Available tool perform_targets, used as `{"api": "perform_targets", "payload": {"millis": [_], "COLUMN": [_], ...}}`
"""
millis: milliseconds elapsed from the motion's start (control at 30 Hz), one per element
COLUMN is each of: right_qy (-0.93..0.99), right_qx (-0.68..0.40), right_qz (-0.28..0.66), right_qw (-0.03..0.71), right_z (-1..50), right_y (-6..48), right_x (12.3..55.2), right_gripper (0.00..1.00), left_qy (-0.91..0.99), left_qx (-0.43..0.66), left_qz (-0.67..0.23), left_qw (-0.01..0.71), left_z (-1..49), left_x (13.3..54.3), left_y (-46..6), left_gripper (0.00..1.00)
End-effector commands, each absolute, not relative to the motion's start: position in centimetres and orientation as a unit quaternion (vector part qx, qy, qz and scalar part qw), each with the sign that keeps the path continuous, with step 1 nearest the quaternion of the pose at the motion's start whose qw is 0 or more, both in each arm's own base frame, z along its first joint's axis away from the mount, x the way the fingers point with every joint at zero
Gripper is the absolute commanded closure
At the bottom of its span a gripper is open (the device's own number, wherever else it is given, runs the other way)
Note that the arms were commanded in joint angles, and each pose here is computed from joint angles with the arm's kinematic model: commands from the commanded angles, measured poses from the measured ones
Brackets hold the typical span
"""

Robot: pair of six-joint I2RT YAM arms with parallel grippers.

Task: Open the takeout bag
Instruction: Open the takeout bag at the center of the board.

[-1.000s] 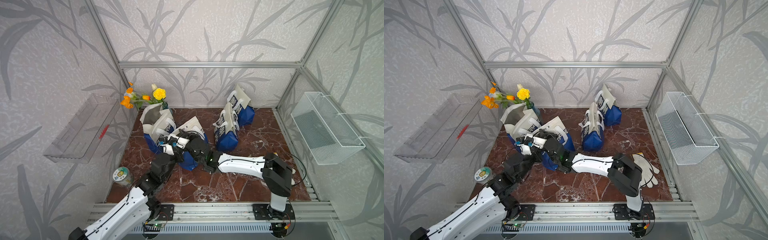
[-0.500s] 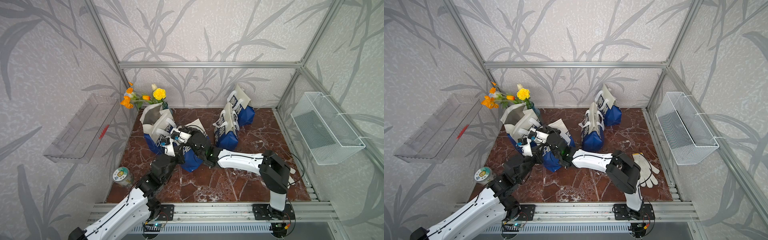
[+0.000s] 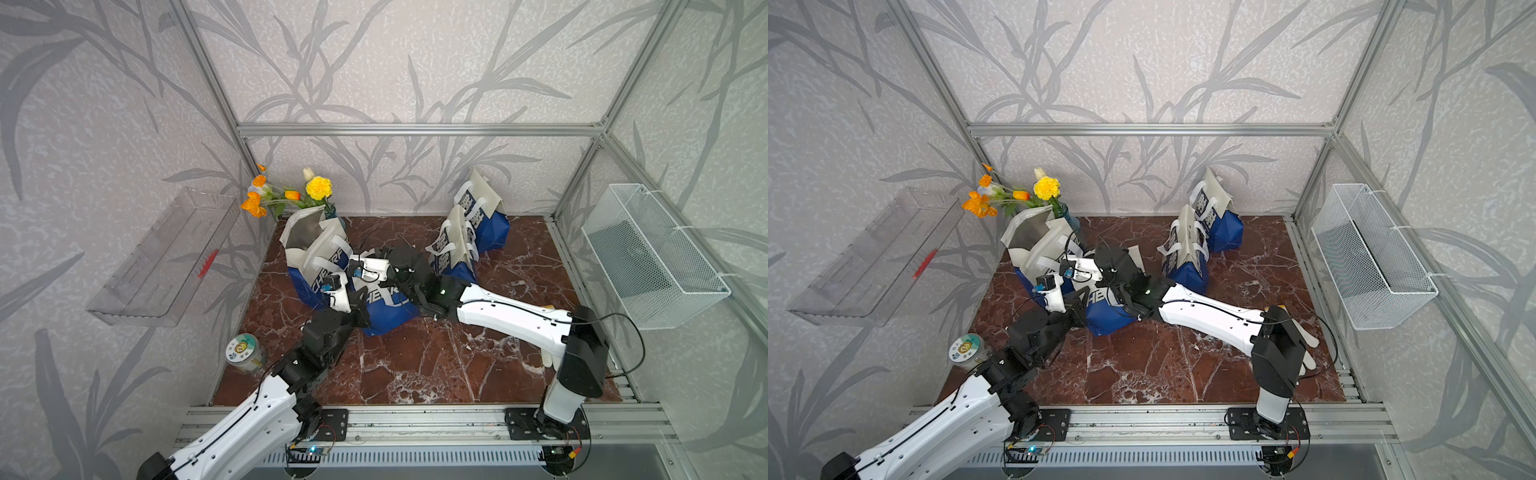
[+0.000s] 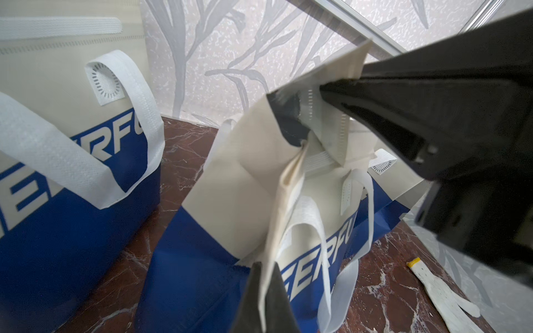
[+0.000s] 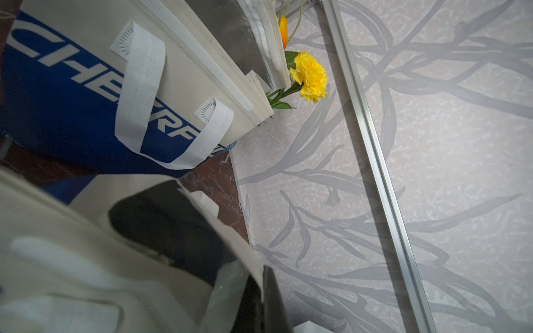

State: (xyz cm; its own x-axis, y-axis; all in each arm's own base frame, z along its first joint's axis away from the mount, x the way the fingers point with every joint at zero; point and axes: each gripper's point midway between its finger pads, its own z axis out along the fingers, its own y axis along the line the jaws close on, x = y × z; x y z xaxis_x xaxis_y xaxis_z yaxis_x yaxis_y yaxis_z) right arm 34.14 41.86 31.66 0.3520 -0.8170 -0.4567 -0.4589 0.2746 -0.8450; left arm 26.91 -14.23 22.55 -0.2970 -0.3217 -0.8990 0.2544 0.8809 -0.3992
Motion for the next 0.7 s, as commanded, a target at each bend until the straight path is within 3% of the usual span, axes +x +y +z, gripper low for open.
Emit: {"api": "perform_targets", "payload": {"millis": [0,400,667], "right_qy": [0.571,0.633,0.674], "right_qx": [-0.52,-0.491,-0.445], "right_qz": [-0.177,-0.088,0.046], "right_qw": [0.61,0.592,0.588], "right_z": [40.0,41.9,38.1], "right_y": [36.7,36.2,36.6], "right_x": [34.7,33.5,31.0], "right_gripper": [1.0,1.0,0.98], "left_qy": [0.814,0.83,0.816], "left_qx": [-0.006,0.011,-0.001], "left_qz": [-0.193,-0.174,-0.198], "left_qw": [0.548,0.53,0.544], "left_z": [18.4,16.3,17.9], "left_x": [26.5,26.8,26.8], "left_y": [-13.6,-14.1,-14.3], "left_gripper": [1.0,1.0,1.0]}}
